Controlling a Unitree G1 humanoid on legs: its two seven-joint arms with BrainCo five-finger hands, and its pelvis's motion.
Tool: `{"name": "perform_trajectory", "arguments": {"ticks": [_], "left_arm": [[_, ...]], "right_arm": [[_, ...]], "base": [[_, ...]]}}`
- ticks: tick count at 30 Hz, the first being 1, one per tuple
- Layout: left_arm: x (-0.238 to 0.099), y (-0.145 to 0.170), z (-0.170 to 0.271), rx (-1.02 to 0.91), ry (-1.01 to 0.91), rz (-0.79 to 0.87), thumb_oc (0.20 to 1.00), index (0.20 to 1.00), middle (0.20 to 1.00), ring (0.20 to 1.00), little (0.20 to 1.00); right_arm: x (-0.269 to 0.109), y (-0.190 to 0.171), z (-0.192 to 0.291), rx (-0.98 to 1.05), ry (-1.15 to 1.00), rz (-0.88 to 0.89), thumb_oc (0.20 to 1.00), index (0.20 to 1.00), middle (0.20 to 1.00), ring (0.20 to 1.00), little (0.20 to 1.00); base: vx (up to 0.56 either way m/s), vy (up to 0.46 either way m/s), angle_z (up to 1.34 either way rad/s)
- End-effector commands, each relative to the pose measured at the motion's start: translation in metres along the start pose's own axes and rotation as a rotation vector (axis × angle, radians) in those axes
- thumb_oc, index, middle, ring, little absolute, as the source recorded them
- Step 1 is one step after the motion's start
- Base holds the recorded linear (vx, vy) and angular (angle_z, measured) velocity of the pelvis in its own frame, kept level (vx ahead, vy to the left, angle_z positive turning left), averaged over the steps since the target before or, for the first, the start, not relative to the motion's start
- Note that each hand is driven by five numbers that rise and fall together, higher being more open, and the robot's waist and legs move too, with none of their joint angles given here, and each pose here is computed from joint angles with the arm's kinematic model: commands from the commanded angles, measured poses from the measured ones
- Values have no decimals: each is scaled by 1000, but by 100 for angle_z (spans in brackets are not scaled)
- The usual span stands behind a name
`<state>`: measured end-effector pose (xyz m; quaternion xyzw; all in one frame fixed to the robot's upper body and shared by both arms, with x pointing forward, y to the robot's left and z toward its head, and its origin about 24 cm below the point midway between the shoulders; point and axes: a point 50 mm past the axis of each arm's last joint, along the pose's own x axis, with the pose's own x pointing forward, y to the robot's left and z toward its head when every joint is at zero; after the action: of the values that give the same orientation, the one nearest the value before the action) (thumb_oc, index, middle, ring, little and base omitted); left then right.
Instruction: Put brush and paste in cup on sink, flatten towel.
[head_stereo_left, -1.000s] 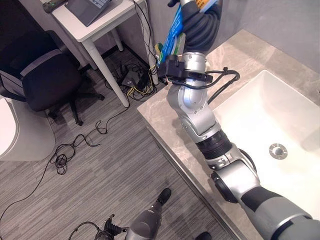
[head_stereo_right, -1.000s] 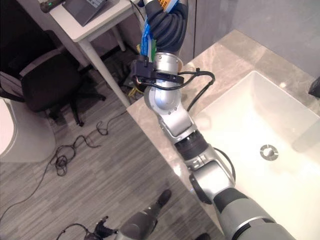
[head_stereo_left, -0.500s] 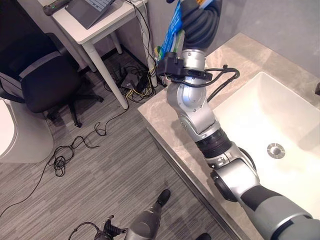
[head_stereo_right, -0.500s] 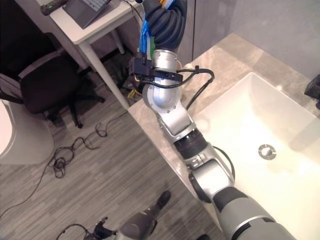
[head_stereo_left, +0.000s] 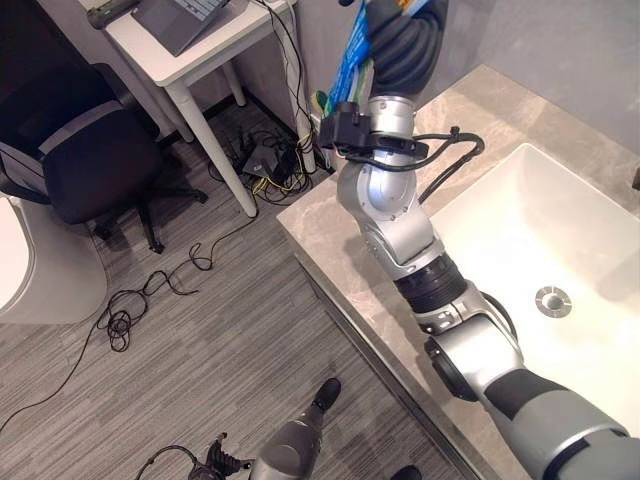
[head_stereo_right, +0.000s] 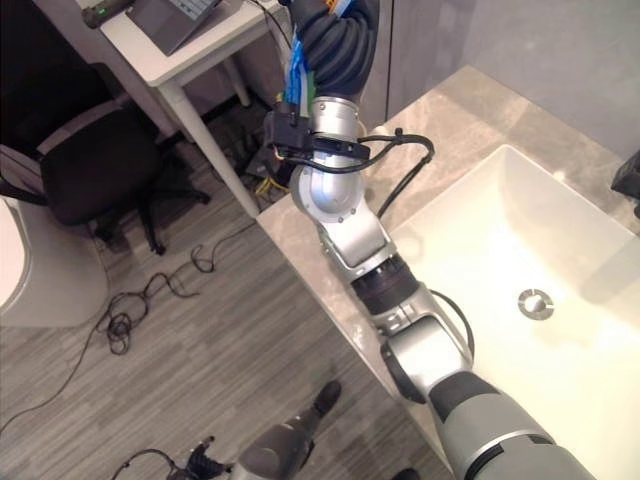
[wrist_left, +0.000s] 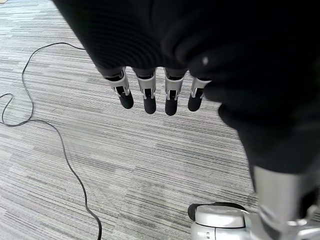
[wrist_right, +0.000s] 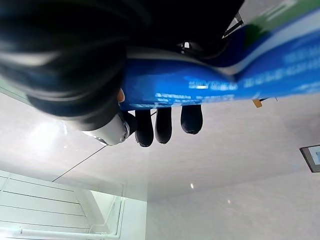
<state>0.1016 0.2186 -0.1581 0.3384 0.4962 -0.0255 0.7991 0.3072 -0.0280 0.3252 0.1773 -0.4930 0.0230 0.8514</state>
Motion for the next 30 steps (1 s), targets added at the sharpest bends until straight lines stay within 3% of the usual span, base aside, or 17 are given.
{"name": "perform_trajectory", "arguments": {"ticks": [1,14,30], "left_arm": [[3,17,-13,95,40,37,1000,1000,1000,1000,1000],[4,18,-10,103,24,31,1000,1000,1000,1000,1000],[5,22,-6,65,19,49,1000,1000,1000,1000,1000]], "right_arm": [[15,14,18,-29,-127,55,200,200,200,200,200],[17,12,19,-65,-148,67,200,200,200,200,200],[-4,20,6,61,-38,112,200,200,200,200,200]], "base": [[0,0,0],[-10,12,0],[-6,5,-4]]}}
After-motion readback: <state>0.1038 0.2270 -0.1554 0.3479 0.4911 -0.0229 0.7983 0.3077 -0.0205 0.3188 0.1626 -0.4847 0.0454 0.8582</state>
